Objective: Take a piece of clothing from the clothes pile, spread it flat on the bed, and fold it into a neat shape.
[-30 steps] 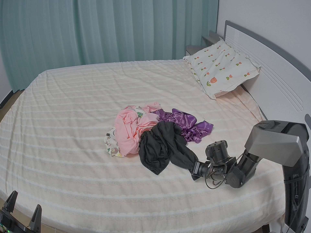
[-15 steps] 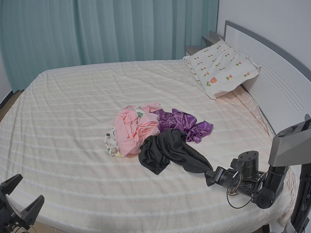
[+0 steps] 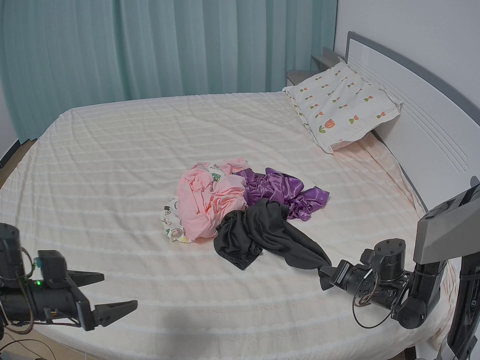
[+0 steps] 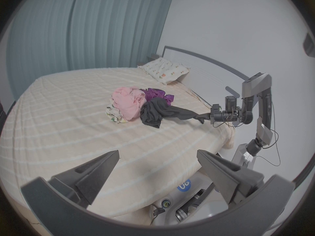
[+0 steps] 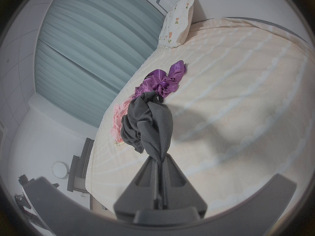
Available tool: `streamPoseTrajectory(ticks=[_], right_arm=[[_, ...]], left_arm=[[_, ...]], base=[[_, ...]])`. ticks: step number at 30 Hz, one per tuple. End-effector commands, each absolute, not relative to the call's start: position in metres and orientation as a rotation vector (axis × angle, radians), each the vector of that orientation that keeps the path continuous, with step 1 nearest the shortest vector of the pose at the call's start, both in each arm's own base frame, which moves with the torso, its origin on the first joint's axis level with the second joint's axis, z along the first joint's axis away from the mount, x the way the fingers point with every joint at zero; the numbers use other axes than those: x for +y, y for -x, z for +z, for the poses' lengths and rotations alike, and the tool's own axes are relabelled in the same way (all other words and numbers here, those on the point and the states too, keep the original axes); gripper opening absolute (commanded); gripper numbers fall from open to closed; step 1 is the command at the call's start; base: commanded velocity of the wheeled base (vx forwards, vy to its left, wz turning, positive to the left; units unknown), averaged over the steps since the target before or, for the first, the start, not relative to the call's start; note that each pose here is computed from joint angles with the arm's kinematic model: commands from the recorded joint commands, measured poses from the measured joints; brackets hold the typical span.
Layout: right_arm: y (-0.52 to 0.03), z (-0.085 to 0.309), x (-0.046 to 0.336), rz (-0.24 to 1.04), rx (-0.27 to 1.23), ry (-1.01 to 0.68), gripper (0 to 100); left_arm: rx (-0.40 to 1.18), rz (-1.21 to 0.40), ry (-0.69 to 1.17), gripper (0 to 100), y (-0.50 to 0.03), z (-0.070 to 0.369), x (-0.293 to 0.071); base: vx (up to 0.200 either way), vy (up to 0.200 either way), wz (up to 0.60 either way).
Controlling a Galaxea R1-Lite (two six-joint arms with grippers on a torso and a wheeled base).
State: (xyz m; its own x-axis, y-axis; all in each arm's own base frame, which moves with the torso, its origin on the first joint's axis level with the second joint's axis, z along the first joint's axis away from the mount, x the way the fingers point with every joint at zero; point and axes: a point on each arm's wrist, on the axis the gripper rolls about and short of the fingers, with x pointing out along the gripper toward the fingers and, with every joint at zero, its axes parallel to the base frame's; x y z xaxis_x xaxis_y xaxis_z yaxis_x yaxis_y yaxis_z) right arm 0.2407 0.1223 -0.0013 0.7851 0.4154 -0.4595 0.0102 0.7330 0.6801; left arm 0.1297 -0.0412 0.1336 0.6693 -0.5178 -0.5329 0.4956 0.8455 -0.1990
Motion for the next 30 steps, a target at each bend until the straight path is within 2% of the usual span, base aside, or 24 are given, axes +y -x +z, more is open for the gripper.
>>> streamPoseTrajectory(ticks=[1,7,15,22,30], right_arm=[[-0.234,-0.006,0.119,0.225,0.665,-0.724,0],[-0.233,-0.007,0.120,0.221,0.667,-0.723,0],[-0.232,-0.012,0.119,0.210,0.689,-0.716,0],[-0.234,-0.012,0.120,0.208,0.682,-0.732,0],[-0.234,-0.011,0.120,0.209,0.681,-0.734,0]], left_arm=[[0.819,-0.548,0.077,100,-0.208,0.069,-0.100],[0.847,-0.421,0.174,100,-0.255,0.044,-0.141],[0.893,-0.363,0.251,100,-0.303,-0.001,-0.187],[0.885,-0.323,0.217,100,-0.328,-0.036,-0.213],[0.833,-0.313,0.213,100,-0.354,-0.040,-0.237]], base=[[0.000,0.000,0.00],[0.000,0.000,0.00],[0.000,0.000,0.00],[0.000,0.000,0.00],[0.000,0.000,0.00]])
